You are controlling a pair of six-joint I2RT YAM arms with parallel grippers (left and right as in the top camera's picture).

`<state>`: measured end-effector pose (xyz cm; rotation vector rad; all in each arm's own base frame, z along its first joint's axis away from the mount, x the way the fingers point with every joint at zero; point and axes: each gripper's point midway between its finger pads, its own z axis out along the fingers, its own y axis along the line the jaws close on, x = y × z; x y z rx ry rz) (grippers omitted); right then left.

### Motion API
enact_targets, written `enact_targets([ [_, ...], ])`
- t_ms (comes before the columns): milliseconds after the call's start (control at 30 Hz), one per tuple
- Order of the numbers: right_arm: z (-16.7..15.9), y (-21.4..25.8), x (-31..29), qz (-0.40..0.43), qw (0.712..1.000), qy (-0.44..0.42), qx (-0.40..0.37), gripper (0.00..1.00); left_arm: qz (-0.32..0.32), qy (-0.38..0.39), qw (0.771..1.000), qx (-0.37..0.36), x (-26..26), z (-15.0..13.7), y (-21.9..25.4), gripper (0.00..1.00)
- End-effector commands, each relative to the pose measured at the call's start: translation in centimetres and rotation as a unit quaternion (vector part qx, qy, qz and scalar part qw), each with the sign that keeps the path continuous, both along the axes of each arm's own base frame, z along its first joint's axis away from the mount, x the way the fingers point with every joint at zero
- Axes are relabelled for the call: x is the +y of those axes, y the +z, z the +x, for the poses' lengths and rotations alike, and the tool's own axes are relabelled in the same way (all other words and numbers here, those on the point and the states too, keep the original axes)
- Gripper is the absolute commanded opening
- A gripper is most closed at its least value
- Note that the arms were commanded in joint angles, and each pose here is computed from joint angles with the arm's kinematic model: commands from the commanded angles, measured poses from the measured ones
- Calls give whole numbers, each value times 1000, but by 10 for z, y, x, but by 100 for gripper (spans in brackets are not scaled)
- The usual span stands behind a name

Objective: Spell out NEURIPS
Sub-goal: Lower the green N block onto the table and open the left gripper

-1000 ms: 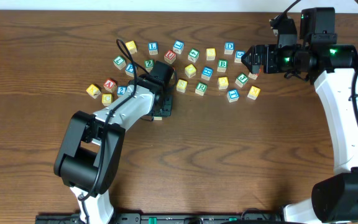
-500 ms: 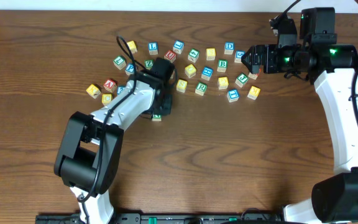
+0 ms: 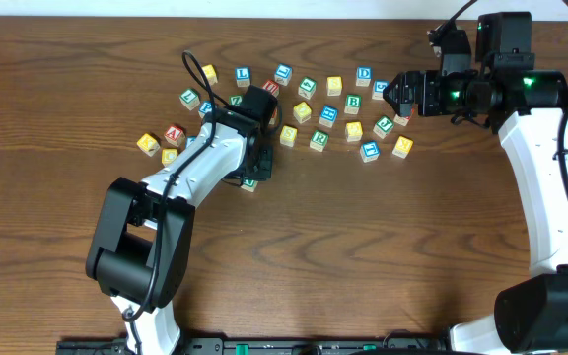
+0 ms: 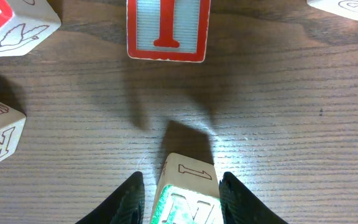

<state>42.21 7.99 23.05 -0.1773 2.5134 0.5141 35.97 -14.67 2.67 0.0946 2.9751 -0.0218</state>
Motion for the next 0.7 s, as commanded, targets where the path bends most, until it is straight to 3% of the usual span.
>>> enact_targets([
  [0, 2, 6, -2, -2, 1000, 1, -9, 99, 2, 8, 1000, -7, 0, 4, 4, 39],
  [667, 2, 6, -2, -2, 1000, 1, -9, 99, -12, -53, 998, 25, -5, -14, -11, 41],
])
